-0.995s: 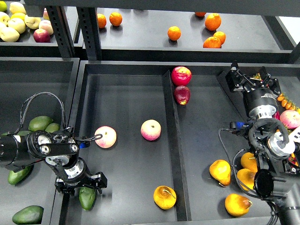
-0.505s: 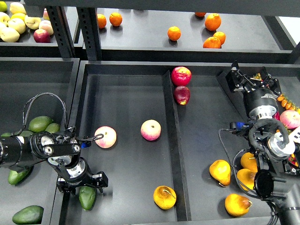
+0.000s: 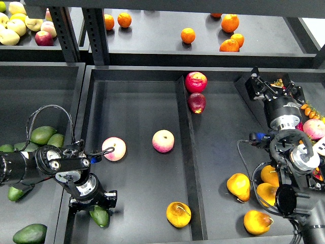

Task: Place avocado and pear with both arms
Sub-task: 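Lower the open left gripper over the dark green avocado, then close the left gripper around the green avocado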

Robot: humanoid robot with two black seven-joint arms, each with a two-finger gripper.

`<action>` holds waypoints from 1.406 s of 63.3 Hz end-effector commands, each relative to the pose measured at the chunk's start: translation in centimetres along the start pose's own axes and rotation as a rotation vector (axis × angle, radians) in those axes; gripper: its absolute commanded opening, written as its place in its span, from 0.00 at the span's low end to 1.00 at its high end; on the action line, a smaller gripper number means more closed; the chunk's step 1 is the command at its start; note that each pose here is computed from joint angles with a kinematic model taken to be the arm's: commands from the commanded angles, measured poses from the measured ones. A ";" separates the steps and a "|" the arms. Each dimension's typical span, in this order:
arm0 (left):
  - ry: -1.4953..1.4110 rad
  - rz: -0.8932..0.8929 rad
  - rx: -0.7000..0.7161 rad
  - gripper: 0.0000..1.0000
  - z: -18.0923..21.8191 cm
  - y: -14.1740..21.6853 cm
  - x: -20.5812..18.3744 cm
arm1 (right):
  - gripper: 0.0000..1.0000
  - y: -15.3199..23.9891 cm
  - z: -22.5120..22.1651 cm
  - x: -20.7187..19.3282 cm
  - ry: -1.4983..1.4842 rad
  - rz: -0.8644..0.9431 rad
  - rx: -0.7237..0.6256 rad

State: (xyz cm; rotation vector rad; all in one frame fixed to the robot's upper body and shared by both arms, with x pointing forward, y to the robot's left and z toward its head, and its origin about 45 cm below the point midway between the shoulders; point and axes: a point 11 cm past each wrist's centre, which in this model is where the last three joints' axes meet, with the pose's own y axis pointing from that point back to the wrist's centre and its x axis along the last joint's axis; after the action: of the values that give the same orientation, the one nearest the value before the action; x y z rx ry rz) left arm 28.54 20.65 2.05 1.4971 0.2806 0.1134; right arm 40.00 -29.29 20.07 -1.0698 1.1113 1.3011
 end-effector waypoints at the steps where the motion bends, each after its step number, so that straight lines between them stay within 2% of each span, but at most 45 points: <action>1: 0.003 -0.005 -0.006 0.35 0.1 0.0 -0.1 | 1.00 0.0 0.0 0.0 0.000 0.001 0.000; 72: -0.011 0.015 -0.105 0.27 4.8 3.6 1.3 | 1.00 0.7 -0.4 1.0 0.002 0.013 0.008; 80: -0.016 0.016 -0.094 0.40 4.5 3.5 1.2 | 1.00 0.7 -0.3 1.1 0.002 0.015 0.007; 83: -0.020 0.019 -0.092 0.54 4.5 3.5 1.3 | 1.00 0.7 -0.3 1.1 0.002 0.015 0.007; 84: -0.022 0.020 -0.089 0.65 4.5 3.5 1.3 | 1.00 0.7 -0.3 1.1 0.002 0.015 0.007; 86: -0.025 0.021 -0.088 0.74 4.5 3.5 1.3 | 1.00 0.8 -0.3 1.1 0.003 0.016 0.006; 89: -0.026 0.027 -0.088 0.80 4.6 3.7 1.5 | 1.00 0.8 -0.3 1.1 0.003 0.016 0.006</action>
State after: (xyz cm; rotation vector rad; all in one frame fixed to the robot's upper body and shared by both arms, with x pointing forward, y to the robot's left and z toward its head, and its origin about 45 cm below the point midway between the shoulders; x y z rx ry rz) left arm 31.23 16.88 5.58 1.4092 0.2440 0.1251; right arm 39.24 -29.45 18.99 -1.0600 1.1260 1.3070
